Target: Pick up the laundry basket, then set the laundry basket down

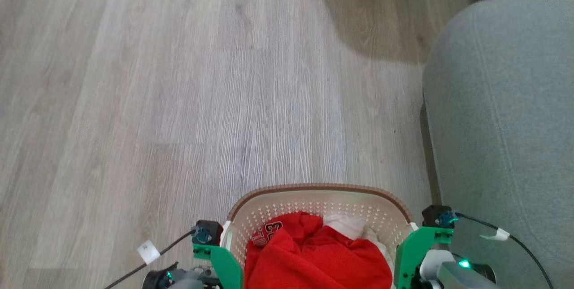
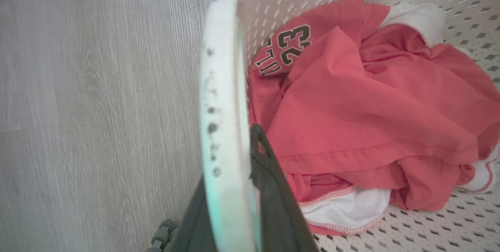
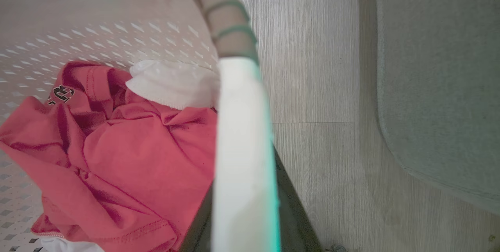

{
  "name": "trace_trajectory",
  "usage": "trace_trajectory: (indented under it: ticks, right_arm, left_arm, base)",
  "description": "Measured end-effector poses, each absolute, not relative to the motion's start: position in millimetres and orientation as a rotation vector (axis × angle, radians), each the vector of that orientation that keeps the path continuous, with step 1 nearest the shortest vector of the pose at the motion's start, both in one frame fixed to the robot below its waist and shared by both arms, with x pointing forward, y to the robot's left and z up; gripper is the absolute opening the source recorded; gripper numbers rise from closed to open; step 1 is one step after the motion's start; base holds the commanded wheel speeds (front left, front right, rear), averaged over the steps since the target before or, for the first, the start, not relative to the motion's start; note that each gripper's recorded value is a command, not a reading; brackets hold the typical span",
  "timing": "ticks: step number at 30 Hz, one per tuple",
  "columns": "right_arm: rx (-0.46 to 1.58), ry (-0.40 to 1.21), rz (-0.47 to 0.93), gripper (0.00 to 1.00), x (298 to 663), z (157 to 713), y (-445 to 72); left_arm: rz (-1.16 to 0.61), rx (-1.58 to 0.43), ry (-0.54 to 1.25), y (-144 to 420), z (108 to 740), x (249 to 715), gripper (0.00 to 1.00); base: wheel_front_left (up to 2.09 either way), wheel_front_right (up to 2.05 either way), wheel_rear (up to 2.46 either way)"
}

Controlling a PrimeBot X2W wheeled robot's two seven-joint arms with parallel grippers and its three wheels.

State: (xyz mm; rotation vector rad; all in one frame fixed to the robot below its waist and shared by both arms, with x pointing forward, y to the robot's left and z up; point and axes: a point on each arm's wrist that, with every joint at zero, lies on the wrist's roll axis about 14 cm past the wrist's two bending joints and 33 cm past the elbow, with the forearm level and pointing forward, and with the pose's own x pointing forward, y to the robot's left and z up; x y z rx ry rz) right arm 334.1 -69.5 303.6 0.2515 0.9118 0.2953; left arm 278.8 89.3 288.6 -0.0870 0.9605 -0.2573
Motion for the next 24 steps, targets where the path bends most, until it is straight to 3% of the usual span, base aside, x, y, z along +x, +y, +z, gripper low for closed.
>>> trace_trajectory:
  ticks: [24]
  right_arm:
    - [0.257,0.860,0.330,0.00,325,323,-59]
  left_arm:
    - [-0.262,-0.043,0.904,96,304,276,0.00]
  base:
    - [0.00,0.00,0.00]
